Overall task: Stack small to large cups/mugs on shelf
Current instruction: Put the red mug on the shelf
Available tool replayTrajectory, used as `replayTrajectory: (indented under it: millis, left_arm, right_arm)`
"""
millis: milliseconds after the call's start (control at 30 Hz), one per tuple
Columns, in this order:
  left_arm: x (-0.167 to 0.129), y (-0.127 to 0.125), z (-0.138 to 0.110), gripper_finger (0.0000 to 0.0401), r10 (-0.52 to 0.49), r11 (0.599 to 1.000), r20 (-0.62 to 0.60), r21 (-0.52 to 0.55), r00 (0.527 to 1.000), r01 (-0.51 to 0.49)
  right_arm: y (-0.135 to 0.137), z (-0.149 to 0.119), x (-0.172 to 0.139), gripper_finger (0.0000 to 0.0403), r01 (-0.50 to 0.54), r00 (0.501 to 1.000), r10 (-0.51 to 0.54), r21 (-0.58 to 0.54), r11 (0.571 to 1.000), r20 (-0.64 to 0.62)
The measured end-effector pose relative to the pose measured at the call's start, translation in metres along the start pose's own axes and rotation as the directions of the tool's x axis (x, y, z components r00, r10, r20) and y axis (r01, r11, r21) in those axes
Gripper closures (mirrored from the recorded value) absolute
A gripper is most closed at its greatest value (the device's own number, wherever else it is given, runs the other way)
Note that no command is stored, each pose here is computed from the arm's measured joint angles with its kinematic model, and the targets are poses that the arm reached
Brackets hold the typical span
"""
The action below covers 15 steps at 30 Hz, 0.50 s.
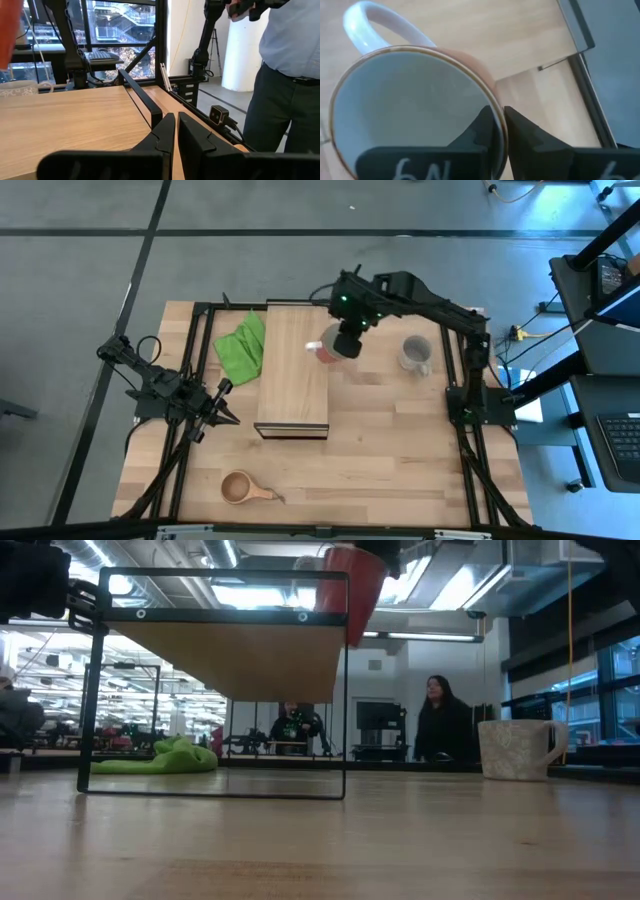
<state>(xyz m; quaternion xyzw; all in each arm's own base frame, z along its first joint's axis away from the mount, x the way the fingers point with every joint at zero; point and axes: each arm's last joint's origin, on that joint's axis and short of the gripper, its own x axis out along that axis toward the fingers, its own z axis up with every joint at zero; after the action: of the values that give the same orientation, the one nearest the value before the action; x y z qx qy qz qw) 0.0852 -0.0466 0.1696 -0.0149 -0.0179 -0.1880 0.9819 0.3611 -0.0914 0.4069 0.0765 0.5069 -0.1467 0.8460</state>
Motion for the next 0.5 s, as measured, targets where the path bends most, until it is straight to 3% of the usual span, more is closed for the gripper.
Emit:
replayTrajectory:
  millis: [267,500]
  left_arm:
    - [0.0,0.0,0.0,0.0387,0.0,1.0,0.0,0.0,1.0,0.0]
    - [0.0,0.0,0.0,0.0387,0.0,1.0,0.0,0.0,1.0,0.0]
  right_arm:
    - [-0.008,0.01,0.029,0.0365,-0.019,0.999,0.02,0.032,0.999,-0.03]
    - [-0.006,0.019,0.03,0.0366,-0.064,0.996,0.061,0.051,0.997,0.06]
